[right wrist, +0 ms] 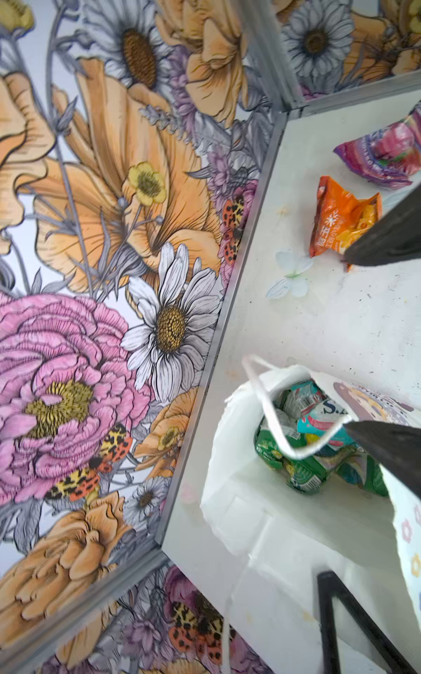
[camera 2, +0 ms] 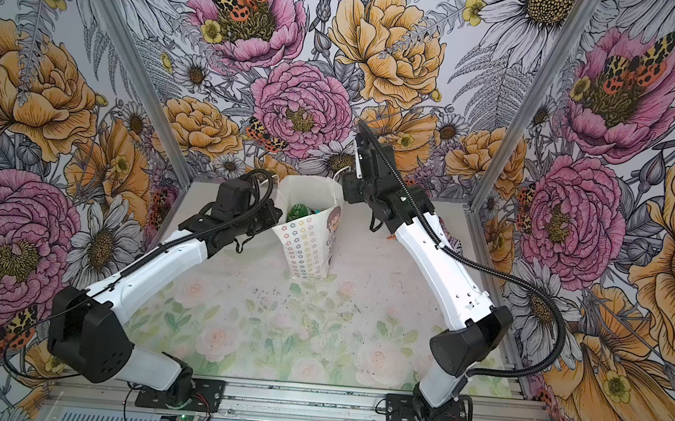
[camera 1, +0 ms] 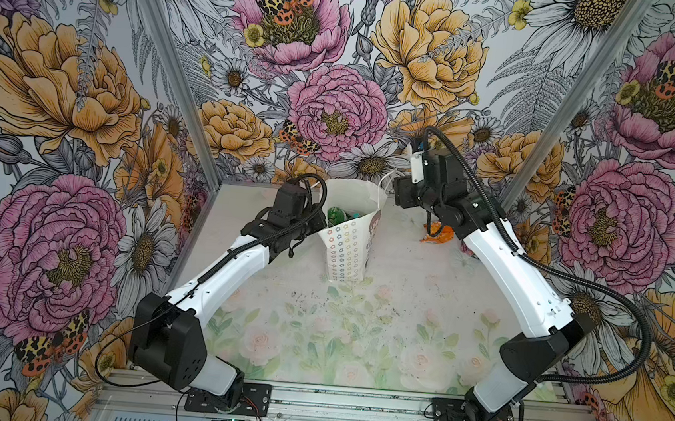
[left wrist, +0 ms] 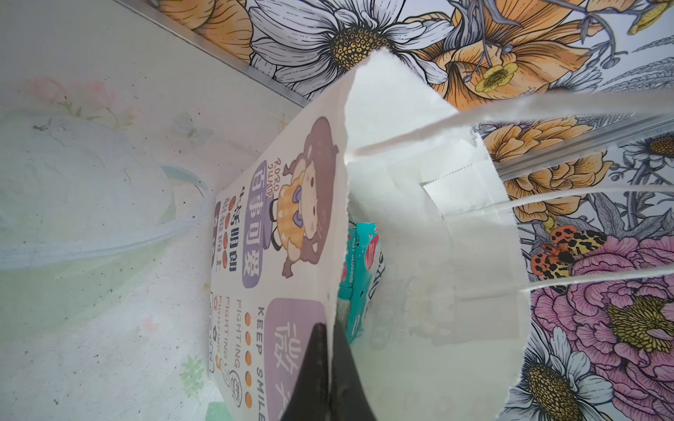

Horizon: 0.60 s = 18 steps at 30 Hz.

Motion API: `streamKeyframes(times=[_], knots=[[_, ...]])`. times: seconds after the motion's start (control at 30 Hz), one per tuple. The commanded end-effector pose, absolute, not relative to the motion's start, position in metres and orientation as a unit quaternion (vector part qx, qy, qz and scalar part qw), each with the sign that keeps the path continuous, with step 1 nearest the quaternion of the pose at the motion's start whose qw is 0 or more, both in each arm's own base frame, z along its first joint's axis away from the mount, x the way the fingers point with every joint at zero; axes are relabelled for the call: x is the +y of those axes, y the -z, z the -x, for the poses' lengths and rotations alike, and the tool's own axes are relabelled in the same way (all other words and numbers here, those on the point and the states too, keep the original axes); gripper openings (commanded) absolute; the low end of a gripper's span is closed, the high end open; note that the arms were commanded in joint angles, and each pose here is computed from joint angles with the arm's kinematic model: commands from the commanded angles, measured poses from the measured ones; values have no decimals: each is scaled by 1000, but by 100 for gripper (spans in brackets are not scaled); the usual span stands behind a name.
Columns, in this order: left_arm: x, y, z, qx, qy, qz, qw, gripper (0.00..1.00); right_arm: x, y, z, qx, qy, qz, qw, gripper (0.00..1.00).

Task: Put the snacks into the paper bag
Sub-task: 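Move the right gripper back to the orange packet on the table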

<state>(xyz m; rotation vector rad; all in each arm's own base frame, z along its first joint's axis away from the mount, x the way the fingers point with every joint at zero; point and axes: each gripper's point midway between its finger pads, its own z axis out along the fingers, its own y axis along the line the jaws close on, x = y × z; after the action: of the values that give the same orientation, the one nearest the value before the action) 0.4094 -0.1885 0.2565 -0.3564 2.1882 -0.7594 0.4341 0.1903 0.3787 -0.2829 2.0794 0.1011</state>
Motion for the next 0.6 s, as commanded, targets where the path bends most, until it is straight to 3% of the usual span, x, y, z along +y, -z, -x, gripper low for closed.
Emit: streamKeyframes(times=[0.0,0.57], knots=[[-186,-282,-412,837,322,142,420,0,161,-382,-434,862,-48,47,502,71],[-186,-285,-411,835,324,141,421,0,24,-282,-456,889,-88,-223,390,93]])
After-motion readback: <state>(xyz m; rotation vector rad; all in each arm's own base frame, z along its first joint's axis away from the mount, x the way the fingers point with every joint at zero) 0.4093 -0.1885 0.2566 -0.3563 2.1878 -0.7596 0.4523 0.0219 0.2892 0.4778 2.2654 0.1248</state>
